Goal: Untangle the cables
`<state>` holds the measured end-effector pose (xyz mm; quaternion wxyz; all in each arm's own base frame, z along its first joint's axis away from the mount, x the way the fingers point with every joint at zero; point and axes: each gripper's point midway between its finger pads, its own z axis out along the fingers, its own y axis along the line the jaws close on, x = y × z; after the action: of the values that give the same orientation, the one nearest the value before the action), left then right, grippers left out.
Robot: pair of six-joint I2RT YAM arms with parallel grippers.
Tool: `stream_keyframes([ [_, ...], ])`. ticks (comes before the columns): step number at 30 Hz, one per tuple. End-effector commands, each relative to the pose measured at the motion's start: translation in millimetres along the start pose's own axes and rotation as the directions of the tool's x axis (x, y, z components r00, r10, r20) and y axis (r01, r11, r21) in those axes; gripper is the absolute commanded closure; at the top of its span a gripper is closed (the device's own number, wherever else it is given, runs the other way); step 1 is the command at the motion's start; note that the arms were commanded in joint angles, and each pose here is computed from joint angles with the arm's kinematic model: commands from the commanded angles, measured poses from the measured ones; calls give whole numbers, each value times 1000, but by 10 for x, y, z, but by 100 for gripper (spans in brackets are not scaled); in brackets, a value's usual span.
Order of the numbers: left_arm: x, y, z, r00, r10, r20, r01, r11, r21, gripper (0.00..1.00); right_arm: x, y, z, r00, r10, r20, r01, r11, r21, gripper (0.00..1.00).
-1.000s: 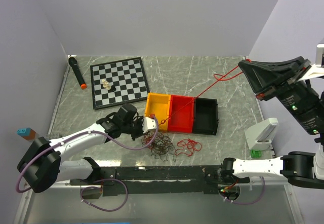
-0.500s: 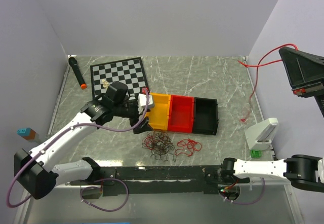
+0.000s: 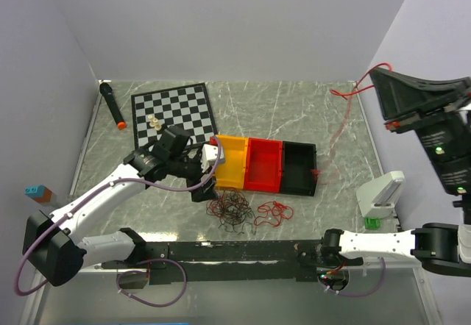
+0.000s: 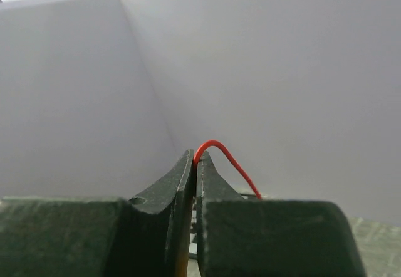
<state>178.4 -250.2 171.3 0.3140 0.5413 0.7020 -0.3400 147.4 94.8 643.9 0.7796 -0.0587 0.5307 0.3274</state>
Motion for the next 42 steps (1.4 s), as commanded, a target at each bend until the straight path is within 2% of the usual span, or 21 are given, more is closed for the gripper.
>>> stream_keyframes([
  [1,-130,45,-152,999,45,19,-44,997,-62,3,-8,-113,58,999,-44,27,41,996,79,100],
  [15,-250,125,-287,998,16,66,-7,991,-135,1,591,218,593,984,-168,-66,174,980,95,100],
  [19,-261,140,-318,998,5,63,5,988,-151,3,795,227,745,976,-193,-105,204,973,105,100],
  [26,-193,220,-366,1000,-15,8,16,980,-199,1,1069,-135,831,976,-144,-162,170,972,165,100],
  [33,-206,238,-372,1000,-22,8,23,978,-208,1,1351,-543,753,973,-98,-207,152,953,264,100],
  [42,-157,247,-362,1000,-30,1,29,976,-216,1,1362,-1010,494,969,-123,-216,212,861,463,100],
])
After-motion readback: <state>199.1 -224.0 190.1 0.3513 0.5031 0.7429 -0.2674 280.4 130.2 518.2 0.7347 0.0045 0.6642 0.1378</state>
